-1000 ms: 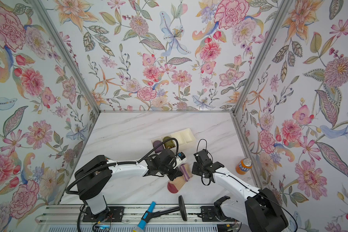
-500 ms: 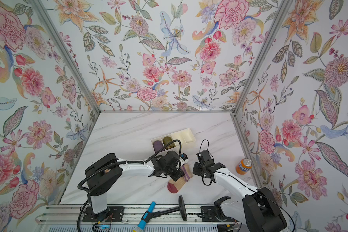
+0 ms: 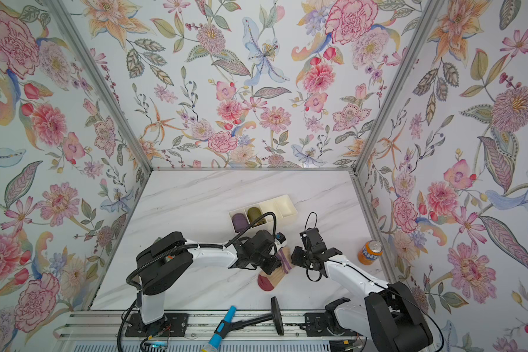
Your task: Roll the socks
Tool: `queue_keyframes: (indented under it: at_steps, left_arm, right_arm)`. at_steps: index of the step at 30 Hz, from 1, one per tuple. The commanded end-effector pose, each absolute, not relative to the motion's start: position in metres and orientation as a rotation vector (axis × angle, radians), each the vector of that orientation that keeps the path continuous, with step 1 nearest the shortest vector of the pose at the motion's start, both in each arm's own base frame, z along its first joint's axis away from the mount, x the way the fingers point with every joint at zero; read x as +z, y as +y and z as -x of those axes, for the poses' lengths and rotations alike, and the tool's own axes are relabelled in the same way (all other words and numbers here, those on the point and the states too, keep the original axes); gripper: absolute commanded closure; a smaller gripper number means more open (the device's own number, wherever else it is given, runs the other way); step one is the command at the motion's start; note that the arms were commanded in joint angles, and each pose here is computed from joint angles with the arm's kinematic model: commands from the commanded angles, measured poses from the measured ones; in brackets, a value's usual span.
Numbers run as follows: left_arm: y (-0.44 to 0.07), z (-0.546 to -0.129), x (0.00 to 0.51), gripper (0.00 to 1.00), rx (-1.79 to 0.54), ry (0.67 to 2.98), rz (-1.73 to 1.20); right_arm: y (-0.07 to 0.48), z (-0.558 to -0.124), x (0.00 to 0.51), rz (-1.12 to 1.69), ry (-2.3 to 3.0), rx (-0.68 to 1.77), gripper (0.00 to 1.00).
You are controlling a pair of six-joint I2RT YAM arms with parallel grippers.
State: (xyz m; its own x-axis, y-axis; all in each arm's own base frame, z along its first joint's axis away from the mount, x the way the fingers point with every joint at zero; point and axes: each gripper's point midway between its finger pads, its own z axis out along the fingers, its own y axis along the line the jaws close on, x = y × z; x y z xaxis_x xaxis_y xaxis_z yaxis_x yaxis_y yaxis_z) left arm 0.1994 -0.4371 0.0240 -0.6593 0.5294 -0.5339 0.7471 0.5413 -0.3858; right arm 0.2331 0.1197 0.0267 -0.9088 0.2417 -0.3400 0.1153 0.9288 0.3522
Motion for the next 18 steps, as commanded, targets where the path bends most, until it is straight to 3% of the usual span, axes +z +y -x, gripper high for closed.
queue_keyframes:
  at_steps: [1, 10, 18]
  left_arm:
    - [-0.432, -0.196, 0.001, 1.00, -0.768, 2.486, -1.054]
    - [-0.427, -0.196, -0.009, 1.00, -0.725, 2.506, -1.060]
    - [-0.427, -0.196, -0.011, 1.00, -0.727, 2.507, -1.064]
  right_arm:
    - [0.115, -0.234, 0.030, -0.261, 2.674, 0.450, 0.53]
    - [0.119, -0.235, 0.071, -0.163, 2.543, 0.506, 0.49]
    - [0.148, -0.222, 0.069, 0.045, 2.561, 0.517, 0.49]
